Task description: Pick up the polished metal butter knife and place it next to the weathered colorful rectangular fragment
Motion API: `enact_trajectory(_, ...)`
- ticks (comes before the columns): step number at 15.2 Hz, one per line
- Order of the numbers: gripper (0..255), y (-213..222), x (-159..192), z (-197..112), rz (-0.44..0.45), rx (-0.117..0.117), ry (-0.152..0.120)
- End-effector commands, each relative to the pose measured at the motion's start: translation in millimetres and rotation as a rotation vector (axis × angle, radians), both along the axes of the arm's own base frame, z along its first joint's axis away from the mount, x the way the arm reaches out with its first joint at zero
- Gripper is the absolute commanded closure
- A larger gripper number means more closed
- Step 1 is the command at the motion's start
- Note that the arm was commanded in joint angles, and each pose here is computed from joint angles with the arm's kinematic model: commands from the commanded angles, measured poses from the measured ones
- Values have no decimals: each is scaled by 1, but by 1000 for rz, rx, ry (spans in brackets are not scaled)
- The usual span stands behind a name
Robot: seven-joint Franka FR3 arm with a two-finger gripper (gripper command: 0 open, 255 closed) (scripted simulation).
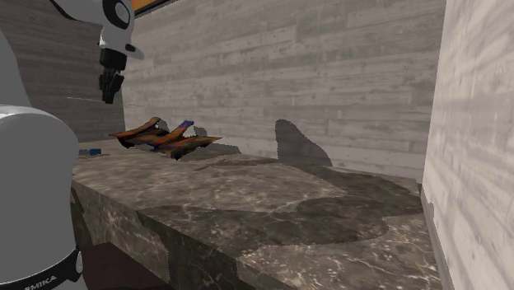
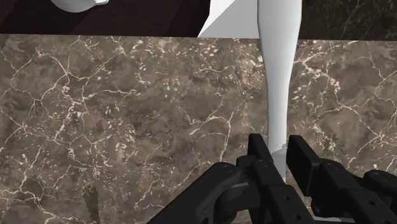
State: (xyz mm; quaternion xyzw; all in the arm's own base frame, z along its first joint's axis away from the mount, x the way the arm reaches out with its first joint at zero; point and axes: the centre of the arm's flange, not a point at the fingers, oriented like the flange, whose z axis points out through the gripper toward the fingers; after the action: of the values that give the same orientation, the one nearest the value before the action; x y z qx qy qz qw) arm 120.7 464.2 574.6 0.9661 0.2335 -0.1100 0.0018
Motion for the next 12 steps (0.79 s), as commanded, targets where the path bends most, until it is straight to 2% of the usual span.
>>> enact_trajectory(1, 255, 11, -22, -2, -2, 0, 0)
enact_trajectory(7, 255, 50, -98, -2, -2, 0, 0)
enact_trajectory(12, 255, 50, -98, -29, -2, 0, 0)
